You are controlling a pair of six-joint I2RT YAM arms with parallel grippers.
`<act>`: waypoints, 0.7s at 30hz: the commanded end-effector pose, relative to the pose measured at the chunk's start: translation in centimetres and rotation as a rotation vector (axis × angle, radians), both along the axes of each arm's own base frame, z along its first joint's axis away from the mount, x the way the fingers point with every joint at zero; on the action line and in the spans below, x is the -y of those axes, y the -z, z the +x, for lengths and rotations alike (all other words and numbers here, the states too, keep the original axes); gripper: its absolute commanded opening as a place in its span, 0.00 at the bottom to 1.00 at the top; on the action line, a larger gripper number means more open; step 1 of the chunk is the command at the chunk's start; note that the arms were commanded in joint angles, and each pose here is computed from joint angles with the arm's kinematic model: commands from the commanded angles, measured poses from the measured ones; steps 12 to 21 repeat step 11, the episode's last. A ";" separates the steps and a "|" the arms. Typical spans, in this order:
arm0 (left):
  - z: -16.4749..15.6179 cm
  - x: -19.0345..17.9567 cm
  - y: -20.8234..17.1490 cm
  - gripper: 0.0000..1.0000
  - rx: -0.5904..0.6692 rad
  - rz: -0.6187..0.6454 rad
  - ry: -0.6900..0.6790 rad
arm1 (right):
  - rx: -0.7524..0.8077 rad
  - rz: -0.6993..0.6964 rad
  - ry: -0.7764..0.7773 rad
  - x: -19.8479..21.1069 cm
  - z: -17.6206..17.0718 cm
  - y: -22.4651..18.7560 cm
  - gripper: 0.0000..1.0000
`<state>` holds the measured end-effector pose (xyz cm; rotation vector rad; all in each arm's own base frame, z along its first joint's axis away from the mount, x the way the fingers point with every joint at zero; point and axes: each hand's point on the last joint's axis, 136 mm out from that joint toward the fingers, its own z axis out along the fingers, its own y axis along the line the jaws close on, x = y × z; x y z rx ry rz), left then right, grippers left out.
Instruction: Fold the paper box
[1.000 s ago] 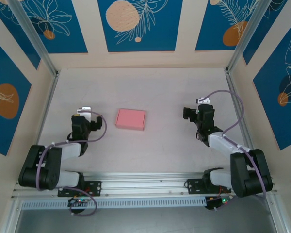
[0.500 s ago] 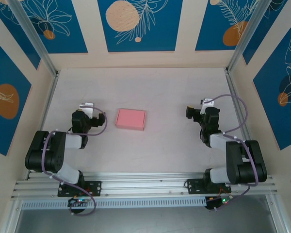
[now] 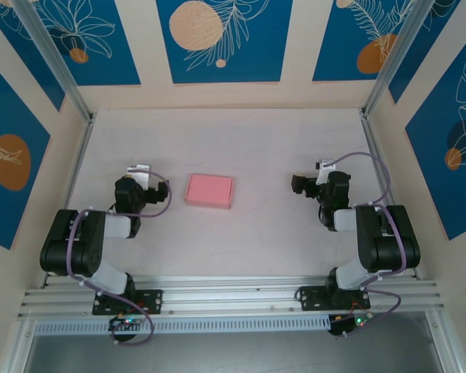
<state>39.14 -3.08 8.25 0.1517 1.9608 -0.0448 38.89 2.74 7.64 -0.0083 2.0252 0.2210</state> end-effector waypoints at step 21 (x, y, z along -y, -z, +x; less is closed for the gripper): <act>0.2 0.0 -0.5 1.00 0.015 0.001 0.016 | 0.065 -0.006 -0.021 -0.2 0.7 -1.7 0.99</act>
